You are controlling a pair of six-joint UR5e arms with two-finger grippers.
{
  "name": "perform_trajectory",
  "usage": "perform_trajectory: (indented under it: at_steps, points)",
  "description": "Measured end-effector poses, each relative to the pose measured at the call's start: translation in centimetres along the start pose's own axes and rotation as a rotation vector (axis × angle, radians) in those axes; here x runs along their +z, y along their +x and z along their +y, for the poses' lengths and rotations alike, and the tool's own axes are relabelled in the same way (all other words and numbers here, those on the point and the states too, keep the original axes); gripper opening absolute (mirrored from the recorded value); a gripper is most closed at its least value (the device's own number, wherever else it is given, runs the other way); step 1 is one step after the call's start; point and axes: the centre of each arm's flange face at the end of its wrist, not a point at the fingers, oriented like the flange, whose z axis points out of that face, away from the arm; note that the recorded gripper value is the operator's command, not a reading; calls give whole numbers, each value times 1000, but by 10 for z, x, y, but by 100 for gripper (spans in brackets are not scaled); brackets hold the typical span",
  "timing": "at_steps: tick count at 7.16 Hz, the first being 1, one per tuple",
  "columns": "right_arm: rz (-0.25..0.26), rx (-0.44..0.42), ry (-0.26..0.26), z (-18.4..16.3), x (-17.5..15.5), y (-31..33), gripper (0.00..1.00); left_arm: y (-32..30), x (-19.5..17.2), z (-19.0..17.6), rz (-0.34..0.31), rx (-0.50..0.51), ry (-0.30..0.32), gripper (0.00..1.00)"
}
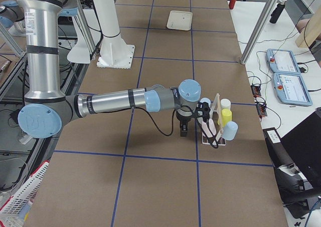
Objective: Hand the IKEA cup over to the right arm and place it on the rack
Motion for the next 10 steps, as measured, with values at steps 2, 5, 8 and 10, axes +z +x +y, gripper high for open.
perform_trajectory:
  at_steps: [2,5,8,10]
  points:
    - [7,27,-23,14,10,15,99,-2,2,4,33,-23,-15,100]
    - [13,58,-48,24,21,30,99,-8,1,8,81,-53,-18,100]
    - [20,84,-62,28,27,42,99,-9,1,9,82,-57,-19,100]
    - [16,88,-47,26,20,43,99,-8,-1,9,82,-53,-14,100]
